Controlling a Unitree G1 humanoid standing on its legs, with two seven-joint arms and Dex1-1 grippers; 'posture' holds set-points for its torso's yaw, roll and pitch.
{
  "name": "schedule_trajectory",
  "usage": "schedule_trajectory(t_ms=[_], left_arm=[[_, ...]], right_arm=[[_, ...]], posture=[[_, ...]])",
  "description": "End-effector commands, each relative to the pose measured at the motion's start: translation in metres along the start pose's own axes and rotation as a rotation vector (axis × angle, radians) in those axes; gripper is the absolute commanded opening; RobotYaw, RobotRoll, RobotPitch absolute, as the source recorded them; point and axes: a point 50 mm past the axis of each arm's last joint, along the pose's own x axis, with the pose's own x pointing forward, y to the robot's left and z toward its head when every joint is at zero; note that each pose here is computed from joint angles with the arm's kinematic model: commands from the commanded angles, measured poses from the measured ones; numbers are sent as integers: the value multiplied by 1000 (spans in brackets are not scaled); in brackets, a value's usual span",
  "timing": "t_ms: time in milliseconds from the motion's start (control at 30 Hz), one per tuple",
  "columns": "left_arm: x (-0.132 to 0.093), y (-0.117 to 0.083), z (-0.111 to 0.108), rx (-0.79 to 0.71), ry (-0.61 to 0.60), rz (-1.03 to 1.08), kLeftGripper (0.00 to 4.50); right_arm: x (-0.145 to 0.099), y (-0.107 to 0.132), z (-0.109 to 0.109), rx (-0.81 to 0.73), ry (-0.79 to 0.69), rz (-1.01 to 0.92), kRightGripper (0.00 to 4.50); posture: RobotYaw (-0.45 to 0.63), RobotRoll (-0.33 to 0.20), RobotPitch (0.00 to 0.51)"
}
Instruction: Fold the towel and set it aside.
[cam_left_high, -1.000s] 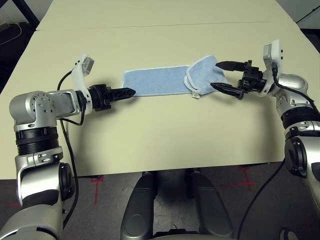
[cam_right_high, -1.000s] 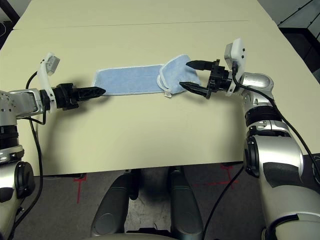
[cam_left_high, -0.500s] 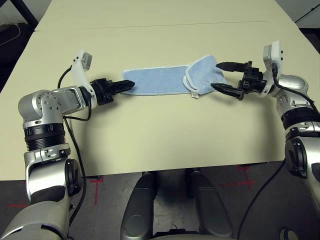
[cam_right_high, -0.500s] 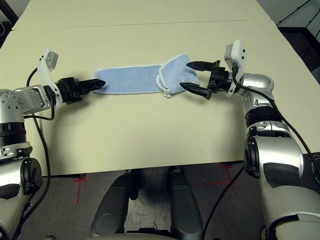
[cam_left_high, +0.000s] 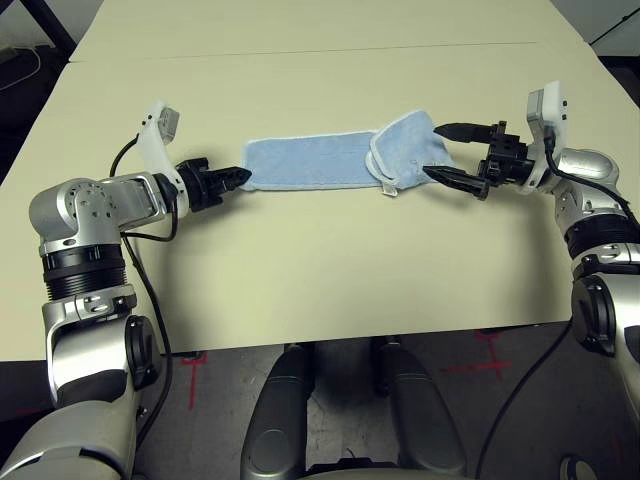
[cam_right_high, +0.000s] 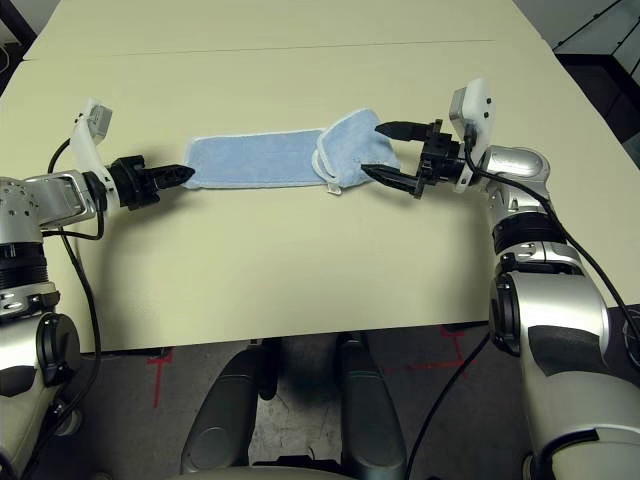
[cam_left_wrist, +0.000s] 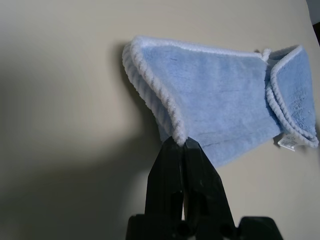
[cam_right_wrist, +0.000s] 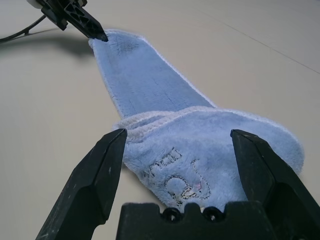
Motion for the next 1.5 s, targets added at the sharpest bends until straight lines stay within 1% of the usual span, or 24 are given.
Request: schedule_trajectory(t_ms=[33,333,433,667,833,933,1067,1167,1267,1333,1433,1500], left_arm=[[-8,9,4,-4,-11,47,19],[-40,26,15,79,-17,143,19],[-53,26,16,90,-2,138,19],[-52,12,12,129,45,65,19],[-52,6,18,190,51,47,19],[-46,-3,29,242,12,28,19],[-31,-27,41,286,-14,-70,19],[-18,-38,46,297,-32,-120,19],[-3,-53,45,296,-23,-200,19],[7,-66,42,302,-5,-266,19],[15,-80,39,306,11,-329,19],[25,-95,35,312,25,-392,19]], right_arm=[[-5,-1,0,-7,10,-9,4500],[-3,-1,0,-8,7,-10,4500],[-3,-1,0,-6,7,-11,4500],[-1,-1,-1,13,12,-12,4500],[-1,0,-3,28,23,4,4500],[-1,0,-3,30,27,7,4500],[0,0,-3,29,30,5,4500],[0,0,-4,29,30,2,4500],[0,0,-4,26,30,2,4500],[-1,0,-4,25,31,0,4500],[-3,0,-4,24,33,-2,4500],[-4,0,-4,24,35,-5,4500]], posture=[[125,0,245],[132,0,248],[140,0,248],[143,0,244],[148,0,241],[149,0,240],[148,0,239],[149,0,238],[141,0,237],[139,0,236],[137,0,235],[137,0,235]])
